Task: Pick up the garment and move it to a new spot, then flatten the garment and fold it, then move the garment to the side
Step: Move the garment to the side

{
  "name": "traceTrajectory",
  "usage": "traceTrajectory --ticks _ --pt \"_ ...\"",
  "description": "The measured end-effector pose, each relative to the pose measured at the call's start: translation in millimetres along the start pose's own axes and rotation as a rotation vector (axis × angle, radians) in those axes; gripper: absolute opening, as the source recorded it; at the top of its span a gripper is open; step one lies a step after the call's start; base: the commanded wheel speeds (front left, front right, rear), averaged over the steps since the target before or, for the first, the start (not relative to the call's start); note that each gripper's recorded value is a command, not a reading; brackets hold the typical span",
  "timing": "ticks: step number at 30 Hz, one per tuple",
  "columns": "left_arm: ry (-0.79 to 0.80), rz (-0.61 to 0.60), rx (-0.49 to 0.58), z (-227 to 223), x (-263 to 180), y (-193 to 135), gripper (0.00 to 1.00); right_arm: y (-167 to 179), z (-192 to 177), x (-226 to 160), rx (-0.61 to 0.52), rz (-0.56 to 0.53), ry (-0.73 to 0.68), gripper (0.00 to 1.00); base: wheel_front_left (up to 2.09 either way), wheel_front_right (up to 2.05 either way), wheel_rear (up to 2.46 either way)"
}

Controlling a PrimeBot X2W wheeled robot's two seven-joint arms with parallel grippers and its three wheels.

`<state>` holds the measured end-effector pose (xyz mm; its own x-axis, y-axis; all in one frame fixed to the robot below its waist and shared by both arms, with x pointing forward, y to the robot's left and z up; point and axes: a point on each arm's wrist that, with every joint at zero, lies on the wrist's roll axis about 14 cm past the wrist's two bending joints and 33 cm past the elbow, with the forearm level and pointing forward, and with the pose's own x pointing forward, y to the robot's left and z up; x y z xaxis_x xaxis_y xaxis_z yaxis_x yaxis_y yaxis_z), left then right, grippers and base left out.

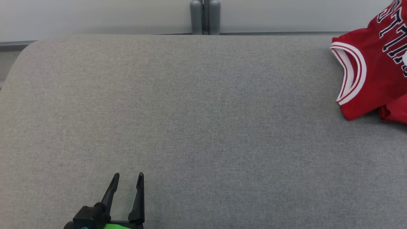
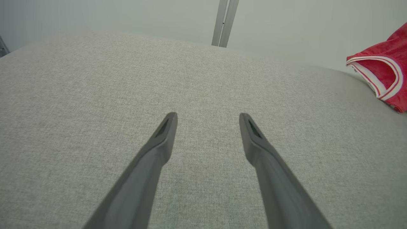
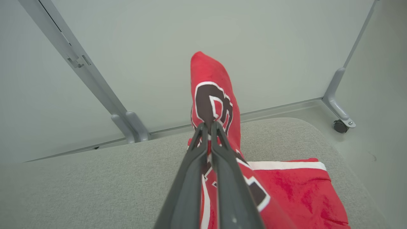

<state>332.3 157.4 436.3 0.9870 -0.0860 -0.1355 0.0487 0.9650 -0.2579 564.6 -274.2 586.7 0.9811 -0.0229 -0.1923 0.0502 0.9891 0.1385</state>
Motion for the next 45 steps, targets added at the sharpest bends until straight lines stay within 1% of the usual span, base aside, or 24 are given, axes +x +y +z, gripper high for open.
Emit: traceTrajectory --ticks 3,12,17,18,19,21,24,26,30,34,37,40,42,45 --pt "0.018 -0.014 -0.002 -5.0 6.5 -3.3 1.00 -20.6 1.4 -0.8 0.013 -0.049 -0.005 0.00 0.00 0.00 0.00" --pt "0.055 -0.046 0.000 -16.0 17.4 -10.9 1.00 -65.3 9.2 -12.1 0.026 -0.153 -0.020 0.00 0.00 0.00 0.00" --pt "0.061 -0.050 0.004 -17.9 20.5 -11.9 1.00 -92.2 -9.2 -18.9 0.006 -0.231 0.036 0.00 0.00 0.00 0.00" --pt "0.060 -0.050 0.004 -17.7 21.1 -11.8 1.00 -97.1 -10.0 -20.0 -0.001 -0.246 0.033 0.48 0.00 0.00 0.00" --pt "0.061 -0.050 0.004 -17.9 21.7 -11.7 1.00 -104.3 -8.6 -21.6 -0.016 -0.269 0.023 1.00 0.00 0.00 0.00" --pt "0.058 -0.046 0.005 -16.9 22.9 -10.4 1.00 -111.0 -3.7 -22.4 -0.062 -0.295 0.000 1.00 0.00 0.00 0.00" --pt "0.058 -0.038 0.005 -17.0 22.5 -7.7 1.00 -111.5 13.6 -22.7 -0.169 -0.310 -0.071 1.00 0.00 0.00 0.00" --pt "0.048 -0.029 0.001 -13.9 22.3 -5.1 1.00 -108.1 22.8 -24.6 -0.215 -0.307 -0.112 1.00 0.00 0.00 0.00" --pt "0.023 -0.020 -0.003 -6.1 20.2 -2.5 1.00 -88.7 38.9 -31.0 -0.273 -0.262 -0.215 1.00 0.00 0.00 0.00" --pt "-0.024 0.004 -0.019 8.0 16.9 2.6 1.00 -64.3 48.0 -48.2 -0.334 -0.186 -0.335 1.00 0.00 0.00 0.00" --pt "-0.072 0.040 -0.012 22.7 13.0 8.8 1.00 -47.8 34.5 -67.2 -0.368 -0.122 -0.376 1.00 0.00 0.00 0.00" --pt "-0.111 0.071 -0.002 34.4 5.3 14.3 1.00 -27.9 11.4 -88.4 -0.387 -0.045 -0.387 1.00 0.00 0.00 0.00" --pt "-0.144 0.077 0.016 44.6 0.6 15.5 1.00 -11.6 -4.7 -103.8 -0.423 0.018 -0.390 1.00 0.00 0.00 0.00" --pt "-0.180 0.102 0.050 55.3 -8.8 20.7 1.00 4.5 -29.5 -129.0 -0.393 0.067 -0.391 1.00 0.00 0.00 0.00"
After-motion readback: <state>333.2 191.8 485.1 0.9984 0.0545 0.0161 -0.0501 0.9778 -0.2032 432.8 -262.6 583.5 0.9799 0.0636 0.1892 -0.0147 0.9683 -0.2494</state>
